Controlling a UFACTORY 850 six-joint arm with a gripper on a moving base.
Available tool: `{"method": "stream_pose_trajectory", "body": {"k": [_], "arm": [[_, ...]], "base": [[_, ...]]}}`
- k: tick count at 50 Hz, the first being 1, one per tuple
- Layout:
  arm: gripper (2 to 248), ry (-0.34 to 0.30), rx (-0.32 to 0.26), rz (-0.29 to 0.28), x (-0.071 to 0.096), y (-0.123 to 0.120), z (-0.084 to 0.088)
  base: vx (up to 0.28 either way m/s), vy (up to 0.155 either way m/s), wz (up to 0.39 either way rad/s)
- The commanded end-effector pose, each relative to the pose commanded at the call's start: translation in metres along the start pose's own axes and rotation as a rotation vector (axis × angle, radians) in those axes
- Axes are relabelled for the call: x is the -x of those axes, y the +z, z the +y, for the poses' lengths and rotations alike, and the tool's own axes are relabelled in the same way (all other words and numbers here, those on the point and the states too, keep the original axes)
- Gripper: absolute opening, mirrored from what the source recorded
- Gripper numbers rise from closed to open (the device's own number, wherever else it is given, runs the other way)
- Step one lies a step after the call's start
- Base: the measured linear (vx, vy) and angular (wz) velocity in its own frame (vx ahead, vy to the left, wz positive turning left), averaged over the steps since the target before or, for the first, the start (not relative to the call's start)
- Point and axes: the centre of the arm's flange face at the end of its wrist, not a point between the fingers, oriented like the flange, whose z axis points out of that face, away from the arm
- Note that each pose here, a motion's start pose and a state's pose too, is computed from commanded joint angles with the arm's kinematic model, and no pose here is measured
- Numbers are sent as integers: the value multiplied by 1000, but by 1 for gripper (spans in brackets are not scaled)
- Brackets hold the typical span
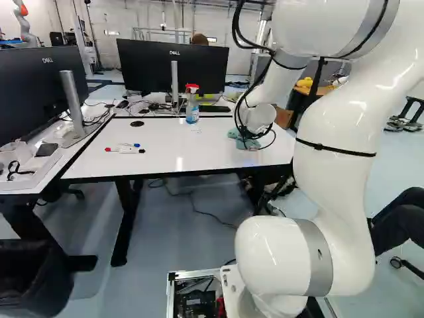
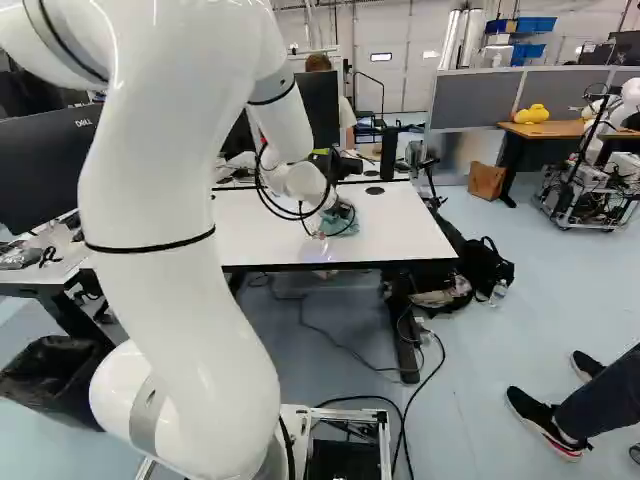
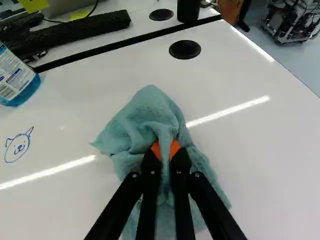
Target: Clean the table with the green towel
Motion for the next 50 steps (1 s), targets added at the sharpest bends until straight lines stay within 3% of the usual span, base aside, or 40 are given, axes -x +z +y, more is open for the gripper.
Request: {"method": "stream_pose_trajectory", "body": {"k": [25,50], "arm": [[35,-29,-37,18,-19,29,-30],[35,-73,-84,3,-3,11,-62]], "base": [[0,0,0],[0,0,0]]}}
